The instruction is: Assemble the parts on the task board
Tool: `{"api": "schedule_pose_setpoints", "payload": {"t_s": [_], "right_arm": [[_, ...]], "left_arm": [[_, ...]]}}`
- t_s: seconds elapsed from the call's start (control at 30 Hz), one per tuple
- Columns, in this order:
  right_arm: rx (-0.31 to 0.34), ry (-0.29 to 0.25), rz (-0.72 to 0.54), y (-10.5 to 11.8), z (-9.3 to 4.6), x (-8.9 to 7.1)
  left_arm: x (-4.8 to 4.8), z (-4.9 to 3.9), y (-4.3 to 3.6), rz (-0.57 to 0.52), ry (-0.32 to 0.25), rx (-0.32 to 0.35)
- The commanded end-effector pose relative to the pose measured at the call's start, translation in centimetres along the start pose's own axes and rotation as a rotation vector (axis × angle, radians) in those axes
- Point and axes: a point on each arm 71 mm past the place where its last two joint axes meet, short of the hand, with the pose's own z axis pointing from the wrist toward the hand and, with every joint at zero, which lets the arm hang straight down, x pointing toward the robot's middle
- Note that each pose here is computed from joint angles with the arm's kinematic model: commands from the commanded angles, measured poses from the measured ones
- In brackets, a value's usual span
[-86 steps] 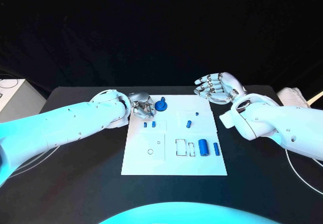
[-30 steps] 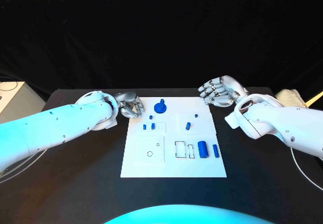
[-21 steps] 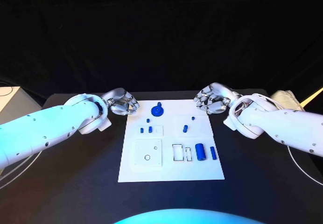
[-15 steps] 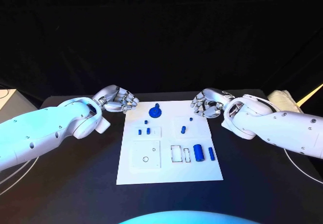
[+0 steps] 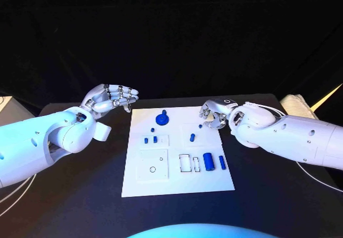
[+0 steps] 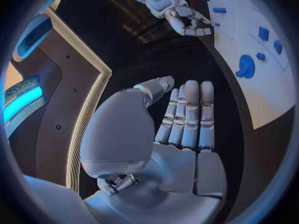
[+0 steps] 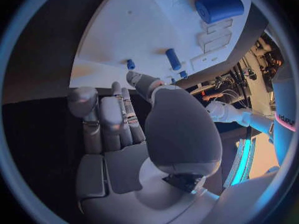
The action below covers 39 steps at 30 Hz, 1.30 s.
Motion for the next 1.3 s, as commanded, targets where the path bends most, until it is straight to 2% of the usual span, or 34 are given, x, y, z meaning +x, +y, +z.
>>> {"api": "schedule_pose_setpoints", "payload": {"t_s": [0.03, 0.33, 0.8, 1.3], "right_arm": [[0.012, 0.054, -0.065, 0.2, 0.1, 0.6], [0.005, 0.098, -0.067, 0.7, 0.3, 1.7], [0.005, 0.092, -0.049, 1.3, 0.8, 2.5], [0.004, 0.111, -0.026, 2.0, 1.0, 3.5]], "left_arm": [[-0.09, -0.13, -0.54, -0.085, -0.024, 0.06], [0.07, -0.26, -0.75, -0.099, -0.031, 0.073], [0.24, -0.35, -0.85, -0.104, -0.026, 0.074], [0.28, -0.36, -0.85, -0.105, -0.026, 0.07]]}}
